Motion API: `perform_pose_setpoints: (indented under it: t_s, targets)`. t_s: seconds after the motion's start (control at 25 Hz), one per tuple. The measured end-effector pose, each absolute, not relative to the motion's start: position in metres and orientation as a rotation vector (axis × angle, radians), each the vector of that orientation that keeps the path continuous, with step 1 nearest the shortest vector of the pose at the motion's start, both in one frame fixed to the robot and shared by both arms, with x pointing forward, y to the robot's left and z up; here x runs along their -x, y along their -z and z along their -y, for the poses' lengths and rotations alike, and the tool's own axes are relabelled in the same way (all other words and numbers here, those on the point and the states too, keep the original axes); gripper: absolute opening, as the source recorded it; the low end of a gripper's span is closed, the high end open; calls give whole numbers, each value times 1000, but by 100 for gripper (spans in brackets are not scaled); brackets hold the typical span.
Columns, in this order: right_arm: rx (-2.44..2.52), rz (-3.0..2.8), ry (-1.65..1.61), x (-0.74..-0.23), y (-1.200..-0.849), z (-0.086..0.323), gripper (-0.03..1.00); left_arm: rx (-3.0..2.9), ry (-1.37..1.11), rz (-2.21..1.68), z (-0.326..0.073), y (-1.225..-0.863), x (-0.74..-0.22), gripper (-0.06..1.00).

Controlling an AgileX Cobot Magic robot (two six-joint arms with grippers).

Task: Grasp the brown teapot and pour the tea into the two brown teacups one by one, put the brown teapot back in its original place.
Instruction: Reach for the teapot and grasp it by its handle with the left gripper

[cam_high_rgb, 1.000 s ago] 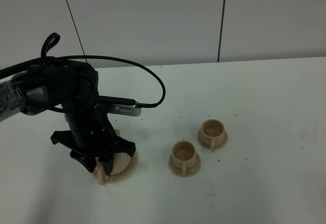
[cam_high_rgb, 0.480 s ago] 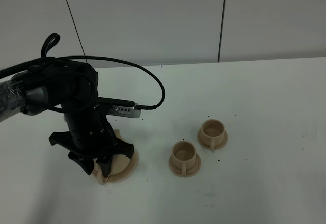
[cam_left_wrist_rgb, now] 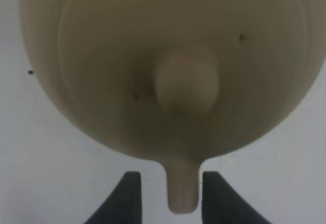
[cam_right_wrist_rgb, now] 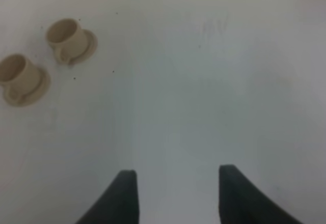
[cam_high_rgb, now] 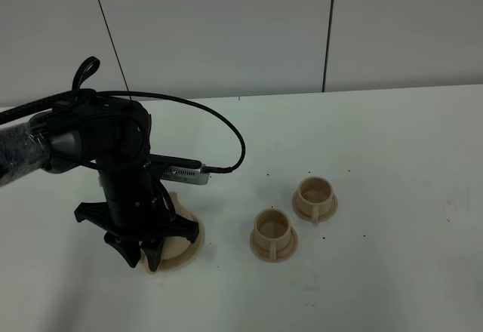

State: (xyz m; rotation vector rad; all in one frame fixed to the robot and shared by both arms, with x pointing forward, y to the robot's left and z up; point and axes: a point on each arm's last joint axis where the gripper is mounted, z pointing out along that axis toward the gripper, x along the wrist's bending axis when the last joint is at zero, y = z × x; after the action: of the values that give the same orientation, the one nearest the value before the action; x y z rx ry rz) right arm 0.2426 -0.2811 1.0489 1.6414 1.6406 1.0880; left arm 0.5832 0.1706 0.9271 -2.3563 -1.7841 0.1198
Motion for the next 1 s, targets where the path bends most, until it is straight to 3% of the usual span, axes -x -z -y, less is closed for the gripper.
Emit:
perform_pose_setpoints:
  t_s: [0.6,1.0]
  targets:
    - [-1641,-1641,-1088,-243,-1049,281,36,2374,-102,1796,-169,-933,-588,34]
    - [-1641,-1641,-1088,-243,-1049,281,36,2381,-91,1798,-169,-933,-589,18]
